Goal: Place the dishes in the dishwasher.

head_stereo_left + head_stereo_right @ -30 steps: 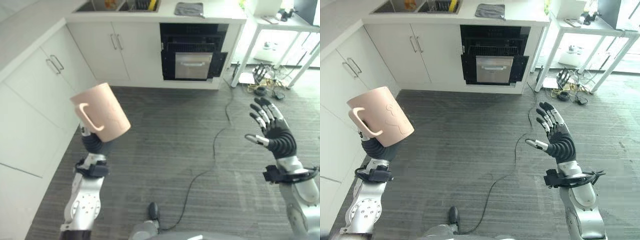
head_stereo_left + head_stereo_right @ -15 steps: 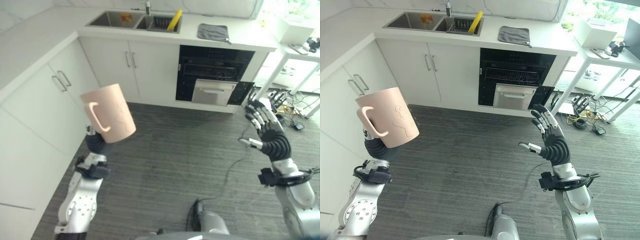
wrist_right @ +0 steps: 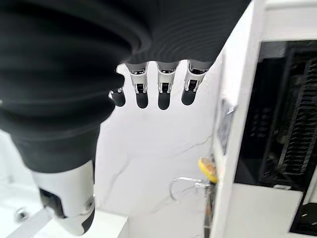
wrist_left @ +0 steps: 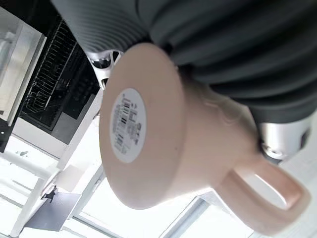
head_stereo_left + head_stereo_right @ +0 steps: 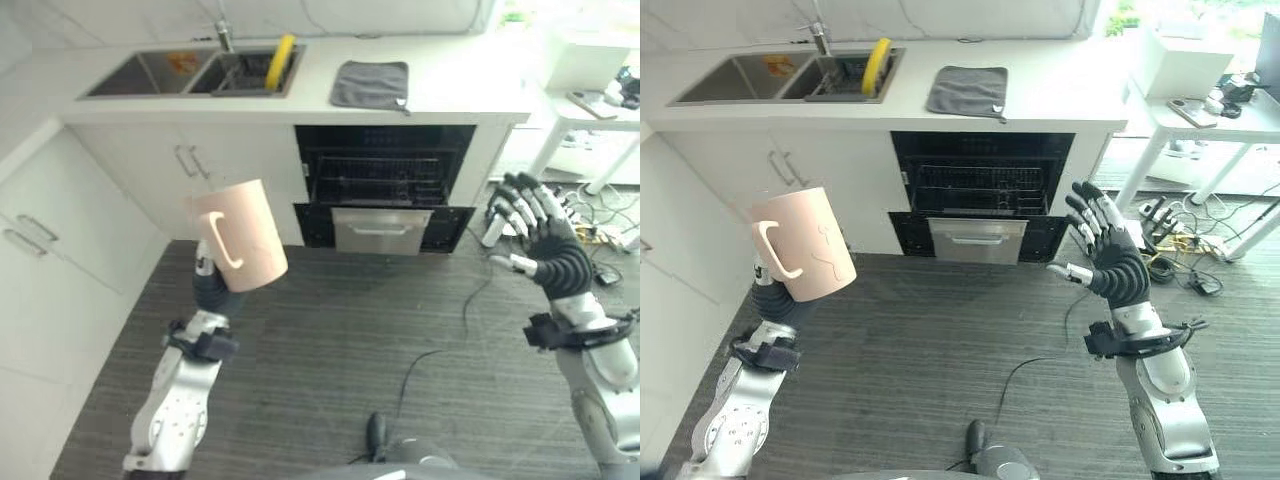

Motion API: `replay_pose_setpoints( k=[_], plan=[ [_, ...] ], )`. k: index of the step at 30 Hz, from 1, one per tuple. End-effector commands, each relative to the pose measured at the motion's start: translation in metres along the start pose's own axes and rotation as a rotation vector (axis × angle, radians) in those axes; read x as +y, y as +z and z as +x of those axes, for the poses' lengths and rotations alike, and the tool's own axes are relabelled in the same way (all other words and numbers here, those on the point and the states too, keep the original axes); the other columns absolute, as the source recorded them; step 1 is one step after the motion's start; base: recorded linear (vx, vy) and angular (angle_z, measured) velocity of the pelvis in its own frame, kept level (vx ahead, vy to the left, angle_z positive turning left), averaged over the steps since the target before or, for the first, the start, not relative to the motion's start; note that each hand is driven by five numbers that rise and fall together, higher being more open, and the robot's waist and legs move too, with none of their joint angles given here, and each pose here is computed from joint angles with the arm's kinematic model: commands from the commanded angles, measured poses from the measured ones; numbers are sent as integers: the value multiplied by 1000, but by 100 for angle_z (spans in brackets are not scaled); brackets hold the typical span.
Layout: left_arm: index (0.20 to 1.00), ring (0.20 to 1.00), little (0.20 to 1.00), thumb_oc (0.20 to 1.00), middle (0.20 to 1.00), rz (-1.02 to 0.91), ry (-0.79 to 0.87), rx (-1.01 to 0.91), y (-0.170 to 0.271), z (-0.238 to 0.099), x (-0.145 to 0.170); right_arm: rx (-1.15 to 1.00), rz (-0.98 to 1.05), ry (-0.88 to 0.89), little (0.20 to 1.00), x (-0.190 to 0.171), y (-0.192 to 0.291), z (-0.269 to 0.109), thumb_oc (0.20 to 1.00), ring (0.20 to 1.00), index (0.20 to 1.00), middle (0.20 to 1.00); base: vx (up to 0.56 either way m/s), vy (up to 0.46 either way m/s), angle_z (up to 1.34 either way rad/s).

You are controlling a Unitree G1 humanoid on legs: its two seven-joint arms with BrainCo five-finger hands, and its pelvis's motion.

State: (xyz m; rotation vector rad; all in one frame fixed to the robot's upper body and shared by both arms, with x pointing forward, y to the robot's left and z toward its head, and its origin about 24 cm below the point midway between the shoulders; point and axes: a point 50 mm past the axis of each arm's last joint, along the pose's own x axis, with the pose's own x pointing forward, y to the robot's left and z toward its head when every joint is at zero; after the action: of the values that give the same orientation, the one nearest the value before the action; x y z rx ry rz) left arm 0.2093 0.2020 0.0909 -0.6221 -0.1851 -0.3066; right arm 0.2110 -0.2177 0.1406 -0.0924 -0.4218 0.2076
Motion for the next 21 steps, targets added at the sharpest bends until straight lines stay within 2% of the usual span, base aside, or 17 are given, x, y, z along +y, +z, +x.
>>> replay_pose_setpoints(
  k=[1,5,12,21],
  plan=[
    [200,200,200,200,200,117,-56,-121,30,-4,-5,-124,8,56,1000,4,22,3,1000,1000,1000,1000,181,-210,-58],
    [200,200,200,200,200,122,-35,-103,27,-1,-3,-125,-3,58,1000,5,21,10,1000,1000,1000,1000,342,-29,-27],
    [200,200,200,200,200,108,-35,-125,29,7,-1,-98,-22,64,1000,3,23,-4,1000,1000,1000,1000,356,256,-68],
    [200,200,200,200,200,123,-60,-103,27,10,-6,-88,-3,82,1000,10,20,4,1000,1000,1000,1000,100,135,28]
  ],
)
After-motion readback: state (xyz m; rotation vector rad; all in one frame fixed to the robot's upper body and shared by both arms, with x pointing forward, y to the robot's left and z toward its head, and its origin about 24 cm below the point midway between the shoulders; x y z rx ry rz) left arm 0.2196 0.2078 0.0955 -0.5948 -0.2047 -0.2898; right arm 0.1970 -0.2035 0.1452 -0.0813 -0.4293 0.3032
